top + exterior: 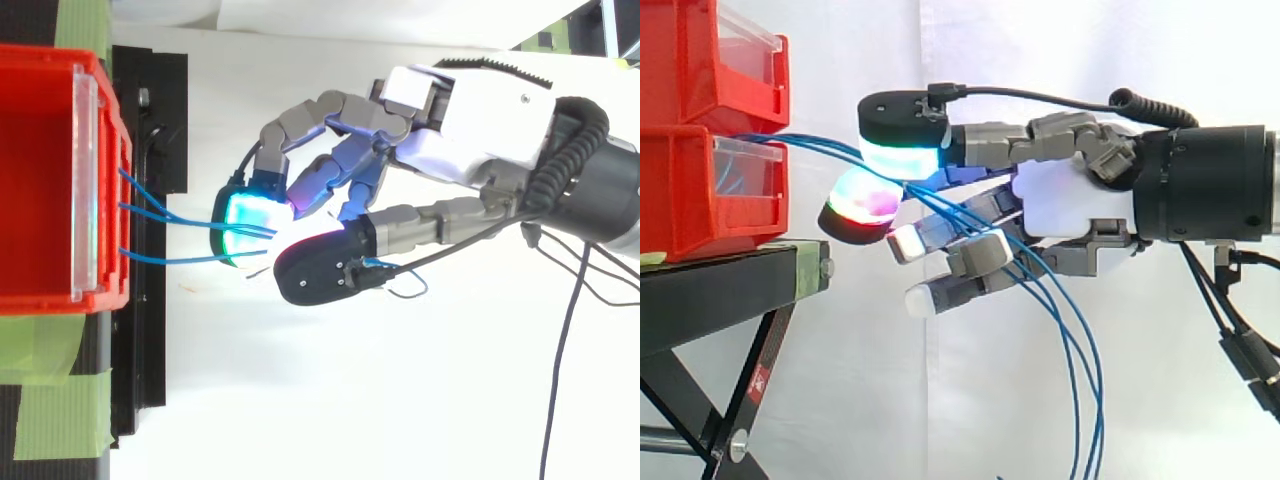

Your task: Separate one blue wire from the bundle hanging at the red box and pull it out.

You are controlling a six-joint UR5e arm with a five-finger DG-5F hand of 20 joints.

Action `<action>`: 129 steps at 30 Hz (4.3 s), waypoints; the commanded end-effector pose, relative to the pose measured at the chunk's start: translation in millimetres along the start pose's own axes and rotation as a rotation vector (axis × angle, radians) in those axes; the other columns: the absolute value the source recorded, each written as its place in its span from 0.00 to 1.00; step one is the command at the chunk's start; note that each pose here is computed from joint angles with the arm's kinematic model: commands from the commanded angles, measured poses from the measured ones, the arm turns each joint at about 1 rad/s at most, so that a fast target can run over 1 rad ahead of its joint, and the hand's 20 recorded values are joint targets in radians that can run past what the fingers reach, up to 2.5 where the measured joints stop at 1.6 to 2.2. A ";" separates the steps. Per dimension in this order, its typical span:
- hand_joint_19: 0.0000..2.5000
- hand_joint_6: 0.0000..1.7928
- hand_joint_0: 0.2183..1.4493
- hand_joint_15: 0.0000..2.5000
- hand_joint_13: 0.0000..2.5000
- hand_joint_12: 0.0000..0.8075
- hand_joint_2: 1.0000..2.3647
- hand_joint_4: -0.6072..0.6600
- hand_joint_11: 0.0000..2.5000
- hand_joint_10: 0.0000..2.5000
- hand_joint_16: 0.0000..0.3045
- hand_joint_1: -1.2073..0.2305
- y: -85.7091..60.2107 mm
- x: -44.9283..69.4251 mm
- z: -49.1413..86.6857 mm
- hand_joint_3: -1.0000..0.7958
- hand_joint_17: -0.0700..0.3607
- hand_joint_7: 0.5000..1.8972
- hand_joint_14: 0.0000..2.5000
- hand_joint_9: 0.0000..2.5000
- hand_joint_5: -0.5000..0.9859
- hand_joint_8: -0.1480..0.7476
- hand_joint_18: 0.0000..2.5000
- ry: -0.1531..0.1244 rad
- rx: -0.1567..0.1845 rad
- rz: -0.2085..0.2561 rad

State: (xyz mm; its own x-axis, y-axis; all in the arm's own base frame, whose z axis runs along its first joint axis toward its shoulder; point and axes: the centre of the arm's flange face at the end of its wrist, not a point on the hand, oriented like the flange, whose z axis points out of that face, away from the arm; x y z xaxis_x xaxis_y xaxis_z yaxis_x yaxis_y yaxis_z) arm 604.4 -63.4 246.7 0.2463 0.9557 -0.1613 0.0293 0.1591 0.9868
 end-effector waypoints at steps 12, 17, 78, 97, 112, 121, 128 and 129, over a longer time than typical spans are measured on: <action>0.19 0.51 0.35 0.48 0.61 0.49 0.02 0.59 0.51 0.00 0.17 0.35 16.8 -6.2 -4.8 0.46 0.43 0.25 0.01 0.45 0.18 0.58 0.30 -0.004 -0.008 -0.002; 0.19 0.51 0.36 0.48 0.60 0.49 0.01 0.59 0.51 0.00 0.17 0.35 41.5 -14.8 -13.8 0.45 0.44 0.25 0.01 0.44 0.18 0.58 0.31 -0.007 -0.014 -0.031; 0.22 0.51 0.33 0.49 0.58 0.49 0.01 0.63 0.49 0.01 0.18 0.41 42.4 -16.0 -16.9 0.34 0.45 0.28 0.01 0.43 0.18 0.57 0.30 -0.007 0.004 -0.089; 0.21 0.52 0.37 0.48 0.56 0.49 0.01 0.63 0.49 0.01 0.18 0.25 43.3 -15.6 -17.2 0.34 0.44 0.28 0.01 0.41 0.18 0.56 0.31 -0.008 0.003 -0.086; 0.23 0.51 0.30 0.48 0.57 0.50 0.00 0.63 0.49 0.01 0.18 0.42 43.3 -15.6 -17.2 0.31 0.45 0.28 0.01 0.42 0.19 0.57 0.30 -0.008 0.003 -0.088; 0.23 0.52 0.33 0.48 0.57 0.50 0.01 0.60 0.50 0.01 0.18 0.39 43.6 -14.7 -17.2 0.39 0.45 0.30 0.01 0.43 0.19 0.58 0.31 -0.007 0.002 -0.087; 0.23 0.52 0.33 0.48 0.57 0.51 0.01 0.57 0.50 0.01 0.18 0.37 43.7 -14.4 -17.2 0.43 0.45 0.31 0.01 0.44 0.19 0.58 0.31 -0.004 0.001 -0.087; 0.23 0.52 0.33 0.48 0.57 0.50 0.01 0.58 0.50 0.01 0.18 0.36 43.7 -14.4 -17.2 0.43 0.45 0.32 0.01 0.44 0.19 0.58 0.31 -0.004 0.001 -0.087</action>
State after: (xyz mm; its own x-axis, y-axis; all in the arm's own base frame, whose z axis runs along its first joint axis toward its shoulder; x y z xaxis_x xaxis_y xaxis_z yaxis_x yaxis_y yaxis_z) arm 585.4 -66.0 291.9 0.2470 0.9371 -0.2468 0.0521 0.2415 0.9690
